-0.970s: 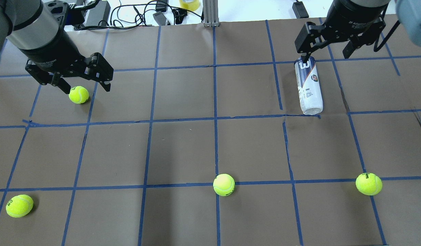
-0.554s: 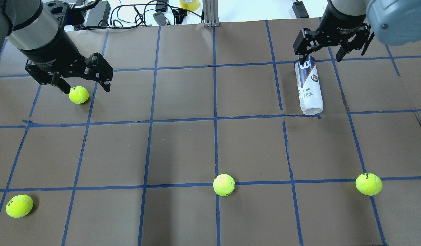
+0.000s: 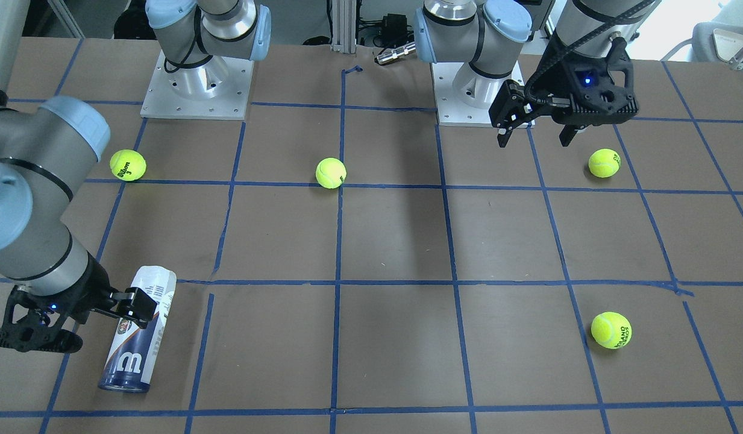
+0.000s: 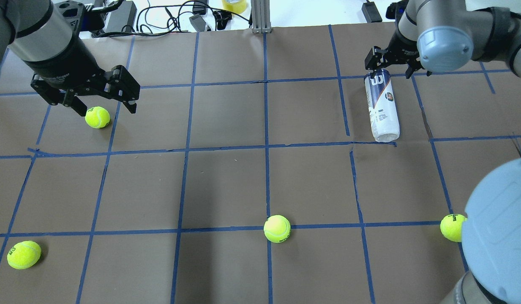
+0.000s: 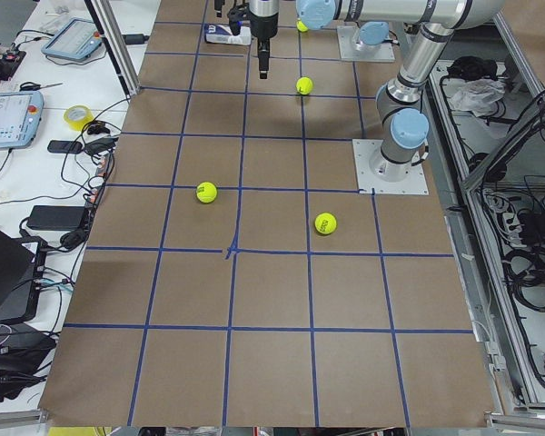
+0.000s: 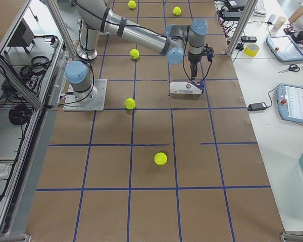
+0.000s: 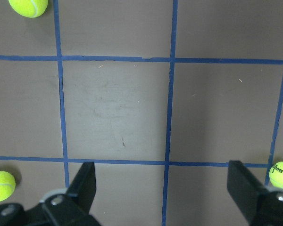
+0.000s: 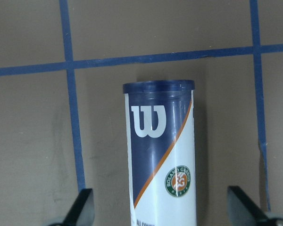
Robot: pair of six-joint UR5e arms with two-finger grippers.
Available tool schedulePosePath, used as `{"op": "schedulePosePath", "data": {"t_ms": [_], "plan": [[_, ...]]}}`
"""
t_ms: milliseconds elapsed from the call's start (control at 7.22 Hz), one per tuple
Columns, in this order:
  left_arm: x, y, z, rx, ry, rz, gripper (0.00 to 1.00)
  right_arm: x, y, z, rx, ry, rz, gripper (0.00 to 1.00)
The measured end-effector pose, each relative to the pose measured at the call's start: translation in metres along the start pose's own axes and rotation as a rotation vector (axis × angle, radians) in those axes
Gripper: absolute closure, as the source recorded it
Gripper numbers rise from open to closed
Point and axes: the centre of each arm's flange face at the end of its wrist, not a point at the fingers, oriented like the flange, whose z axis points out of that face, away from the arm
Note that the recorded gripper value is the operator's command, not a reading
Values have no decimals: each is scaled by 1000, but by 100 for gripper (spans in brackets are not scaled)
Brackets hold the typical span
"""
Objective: Lift up tennis ball bucket
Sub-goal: 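Lower the right gripper over the can top and close on it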
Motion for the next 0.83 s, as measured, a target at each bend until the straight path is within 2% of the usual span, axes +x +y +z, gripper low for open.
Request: {"op": "schedulePosePath", "data": {"t_ms": [277,831], "plan": [[0,0,0,0,0,0,0,0,-11,48,-11,0,3,0],[0,0,0,0,0,0,0,1,-11,102,-78,1,3,0]]}}
